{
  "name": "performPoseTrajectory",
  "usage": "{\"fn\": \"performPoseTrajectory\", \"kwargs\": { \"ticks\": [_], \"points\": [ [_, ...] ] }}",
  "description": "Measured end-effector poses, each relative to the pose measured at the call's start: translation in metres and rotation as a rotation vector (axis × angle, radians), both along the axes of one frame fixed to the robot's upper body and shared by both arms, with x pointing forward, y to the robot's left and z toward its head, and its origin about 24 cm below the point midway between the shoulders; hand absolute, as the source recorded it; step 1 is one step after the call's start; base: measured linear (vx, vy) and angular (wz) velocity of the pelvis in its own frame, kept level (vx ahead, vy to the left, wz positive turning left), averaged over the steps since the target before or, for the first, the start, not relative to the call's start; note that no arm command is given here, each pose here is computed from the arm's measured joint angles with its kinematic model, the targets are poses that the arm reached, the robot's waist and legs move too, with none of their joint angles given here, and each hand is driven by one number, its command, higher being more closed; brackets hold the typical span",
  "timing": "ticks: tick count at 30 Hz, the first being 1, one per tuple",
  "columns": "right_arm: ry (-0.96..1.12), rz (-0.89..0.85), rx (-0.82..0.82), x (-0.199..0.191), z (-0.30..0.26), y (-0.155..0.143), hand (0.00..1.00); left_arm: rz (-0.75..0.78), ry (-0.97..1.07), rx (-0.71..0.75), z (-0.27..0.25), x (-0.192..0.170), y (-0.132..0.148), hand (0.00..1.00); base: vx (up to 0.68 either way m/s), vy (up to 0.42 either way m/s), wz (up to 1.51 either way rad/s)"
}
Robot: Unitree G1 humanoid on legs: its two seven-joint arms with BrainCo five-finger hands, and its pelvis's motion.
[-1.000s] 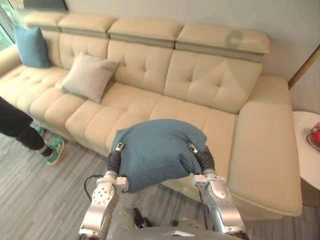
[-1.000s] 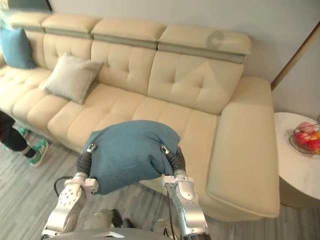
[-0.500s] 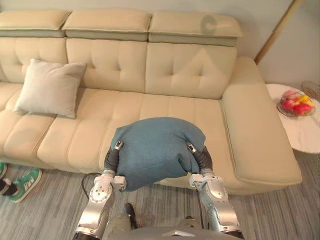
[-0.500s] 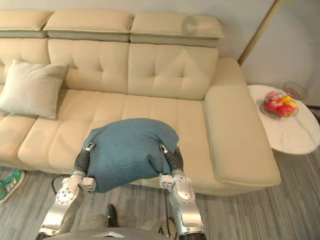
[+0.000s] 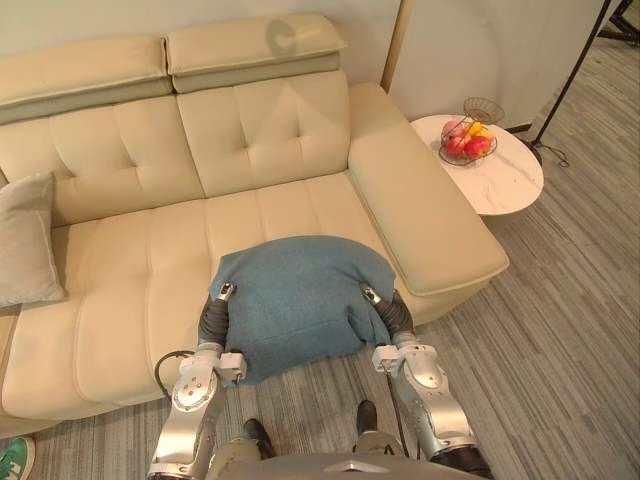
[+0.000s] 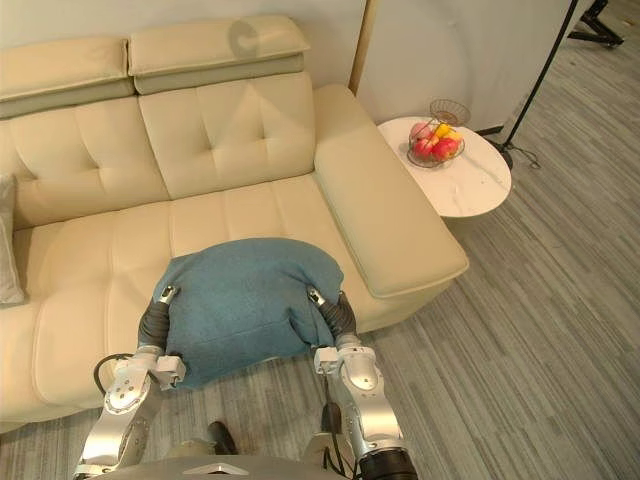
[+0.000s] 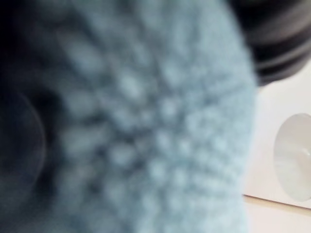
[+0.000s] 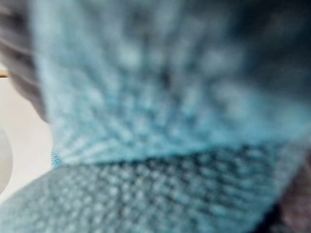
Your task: Pick up cushions and gather them together orderly.
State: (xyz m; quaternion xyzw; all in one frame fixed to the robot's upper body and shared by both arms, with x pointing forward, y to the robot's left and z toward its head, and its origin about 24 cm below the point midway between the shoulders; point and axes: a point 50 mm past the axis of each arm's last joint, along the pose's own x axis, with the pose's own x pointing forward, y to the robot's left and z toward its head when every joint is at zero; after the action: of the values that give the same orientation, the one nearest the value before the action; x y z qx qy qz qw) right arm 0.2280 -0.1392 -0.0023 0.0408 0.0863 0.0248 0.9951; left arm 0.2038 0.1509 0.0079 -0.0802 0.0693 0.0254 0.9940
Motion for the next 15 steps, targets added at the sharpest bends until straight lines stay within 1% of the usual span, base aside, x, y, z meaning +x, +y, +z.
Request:
{"fn": "performPoseTrajectory", "kwargs": {
  "ticks": [9,15],
  "points": [
    [0.024,0.000,-0.030,-0.006,-0.005,-0.008,1.00,-0.019,0.022,-0.006,-0.004,-0.002,-0.005,1.00,0.00,-0.015,0.08],
    [0.076,-0.040,-0.027,-0.020,-0.016,-0.016,1.00,-0.059,0.060,-0.006,-0.011,-0.004,-0.013,1.00,-0.03,-0.024,0.13]
  ]
}}
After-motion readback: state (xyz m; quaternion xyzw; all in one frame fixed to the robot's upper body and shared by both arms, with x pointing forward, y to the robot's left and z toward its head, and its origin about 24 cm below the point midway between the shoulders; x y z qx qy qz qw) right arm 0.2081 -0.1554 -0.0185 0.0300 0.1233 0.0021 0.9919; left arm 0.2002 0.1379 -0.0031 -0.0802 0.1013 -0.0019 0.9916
